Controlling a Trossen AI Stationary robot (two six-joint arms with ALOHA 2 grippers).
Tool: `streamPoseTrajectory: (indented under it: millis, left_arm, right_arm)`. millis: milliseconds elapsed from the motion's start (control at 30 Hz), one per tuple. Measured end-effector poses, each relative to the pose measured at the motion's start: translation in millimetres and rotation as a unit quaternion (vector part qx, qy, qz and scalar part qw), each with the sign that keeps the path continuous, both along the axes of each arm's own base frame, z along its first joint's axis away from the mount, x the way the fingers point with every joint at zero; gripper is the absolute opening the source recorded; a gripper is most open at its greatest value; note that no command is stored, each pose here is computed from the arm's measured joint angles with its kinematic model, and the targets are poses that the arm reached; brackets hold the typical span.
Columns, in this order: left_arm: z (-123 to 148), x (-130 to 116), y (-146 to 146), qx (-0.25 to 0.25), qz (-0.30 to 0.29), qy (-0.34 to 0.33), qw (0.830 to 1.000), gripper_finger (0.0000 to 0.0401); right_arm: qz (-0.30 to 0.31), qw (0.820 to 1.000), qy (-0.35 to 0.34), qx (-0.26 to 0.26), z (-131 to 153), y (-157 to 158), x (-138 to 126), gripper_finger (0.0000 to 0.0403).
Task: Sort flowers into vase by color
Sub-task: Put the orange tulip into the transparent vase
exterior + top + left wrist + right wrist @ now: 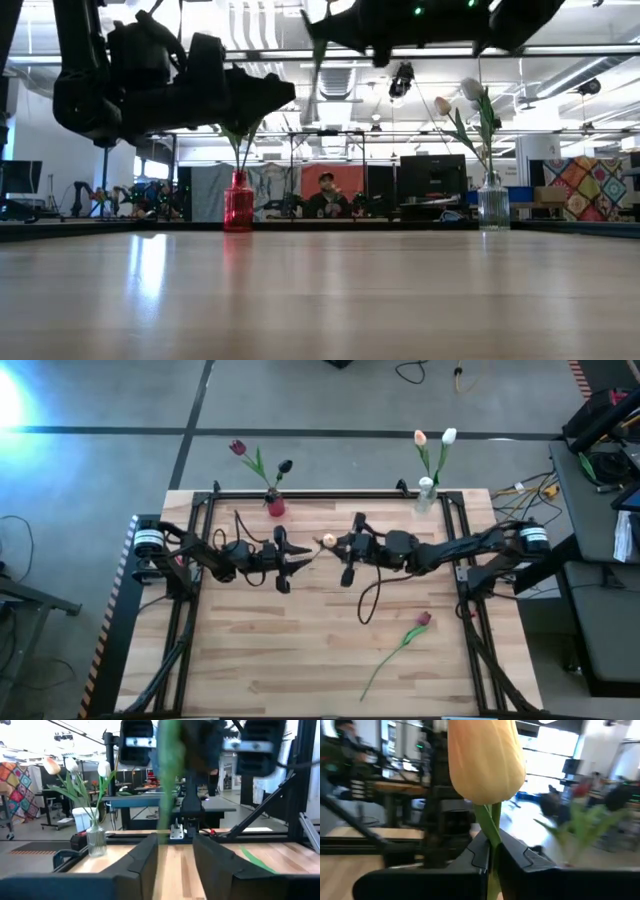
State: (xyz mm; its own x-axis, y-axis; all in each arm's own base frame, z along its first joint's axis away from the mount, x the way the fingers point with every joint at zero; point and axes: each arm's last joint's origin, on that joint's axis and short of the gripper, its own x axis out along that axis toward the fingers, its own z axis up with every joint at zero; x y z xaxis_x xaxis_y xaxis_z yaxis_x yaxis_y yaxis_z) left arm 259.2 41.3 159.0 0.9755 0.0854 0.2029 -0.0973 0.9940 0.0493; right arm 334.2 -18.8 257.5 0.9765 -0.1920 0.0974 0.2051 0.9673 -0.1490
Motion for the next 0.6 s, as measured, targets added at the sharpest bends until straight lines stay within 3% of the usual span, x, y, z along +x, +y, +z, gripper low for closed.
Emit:
streamPoseTrajectory:
  millis: [233, 600]
  left_arm:
    - [-7, -6, -1, 0.003, -0.004, 0.019, 1.0, 0.0152]
    - [-14, -7, -2, 0.001, -0.005, 0.037, 0.999, 0.0157]
  right_arm:
    - [-0.103, 0.994, 0.022, -0.011, 46, -4, -38, 0.0013]
    - [-0.249, 0.968, 0.041, -0.006, 128, -8, -116, 0.0013]
